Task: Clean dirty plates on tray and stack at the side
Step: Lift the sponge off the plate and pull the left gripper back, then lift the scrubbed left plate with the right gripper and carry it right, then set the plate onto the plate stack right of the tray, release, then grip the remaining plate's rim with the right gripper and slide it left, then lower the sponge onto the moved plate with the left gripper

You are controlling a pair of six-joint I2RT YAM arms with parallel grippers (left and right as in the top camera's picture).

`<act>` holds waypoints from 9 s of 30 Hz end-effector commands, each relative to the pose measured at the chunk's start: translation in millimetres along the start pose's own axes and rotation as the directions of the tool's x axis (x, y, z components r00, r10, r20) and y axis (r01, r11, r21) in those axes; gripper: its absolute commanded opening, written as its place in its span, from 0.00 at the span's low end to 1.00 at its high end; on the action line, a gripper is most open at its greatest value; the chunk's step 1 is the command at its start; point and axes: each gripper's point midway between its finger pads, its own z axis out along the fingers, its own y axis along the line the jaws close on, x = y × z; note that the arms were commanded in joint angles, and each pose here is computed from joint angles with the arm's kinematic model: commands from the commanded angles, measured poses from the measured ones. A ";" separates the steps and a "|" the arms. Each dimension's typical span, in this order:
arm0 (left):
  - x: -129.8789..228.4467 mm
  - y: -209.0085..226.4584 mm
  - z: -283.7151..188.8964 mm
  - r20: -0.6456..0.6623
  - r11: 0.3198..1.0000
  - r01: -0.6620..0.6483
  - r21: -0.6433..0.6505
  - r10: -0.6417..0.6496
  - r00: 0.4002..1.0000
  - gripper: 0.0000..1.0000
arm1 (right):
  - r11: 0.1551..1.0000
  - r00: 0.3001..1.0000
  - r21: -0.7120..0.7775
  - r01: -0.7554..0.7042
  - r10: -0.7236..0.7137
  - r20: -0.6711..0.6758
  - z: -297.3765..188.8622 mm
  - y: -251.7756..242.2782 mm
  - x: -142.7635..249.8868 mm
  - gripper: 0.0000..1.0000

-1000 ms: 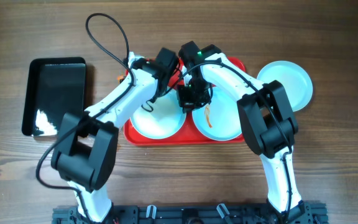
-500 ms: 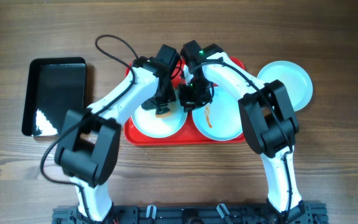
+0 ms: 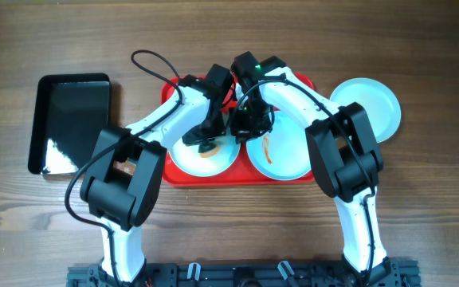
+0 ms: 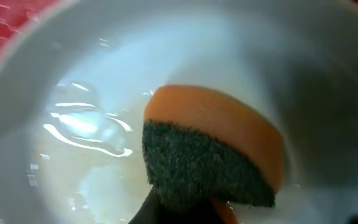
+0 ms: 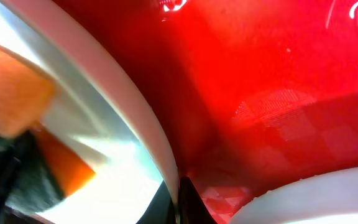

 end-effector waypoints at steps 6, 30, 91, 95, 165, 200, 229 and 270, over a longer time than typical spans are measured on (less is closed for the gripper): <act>0.0 82.9 32.3 0.024 0.948 -0.027 -0.318 0.036 0.999 0.04 | 0.999 1.000 0.052 -0.003 0.003 0.008 0.1 -10.0 1.6 0.04; -43.9 94.8 -109.5 0.252 0.966 0.212 -0.150 -0.170 0.953 0.04 | 1.000 0.988 0.006 0.013 -0.013 0.156 -65.3 24.8 -21.3 0.04; 4.6 81.4 -116.3 0.008 0.981 0.193 -0.004 -0.193 0.981 0.04 | 0.611 0.633 0.746 -0.266 -0.473 0.613 -263.2 27.0 14.1 0.05; 4.4 81.3 -116.3 0.009 0.981 0.194 -0.003 -0.194 0.981 0.04 | 0.681 0.625 0.644 -0.350 -0.343 0.702 -269.2 14.4 28.3 0.04; -7.1 73.9 -116.8 0.050 0.980 0.198 0.034 -0.199 0.979 0.04 | 0.934 0.816 -0.224 -0.278 0.353 0.458 -165.3 -184.6 26.1 0.59; -6.6 67.4 -116.5 0.034 0.978 0.198 0.067 -0.200 0.979 0.04 | 0.953 0.901 0.095 -0.287 0.235 0.365 -83.0 -164.8 55.9 0.46; -7.9 63.8 -116.9 0.036 0.977 0.195 0.082 -0.199 0.979 0.04 | 0.964 0.911 0.026 -0.264 0.240 0.336 -57.0 -159.2 63.0 0.38; -9.3 61.1 -117.1 0.039 0.976 0.194 0.095 -0.199 0.979 0.04 | 0.987 0.880 -0.127 -0.100 0.147 0.451 -72.6 -75.4 20.3 0.48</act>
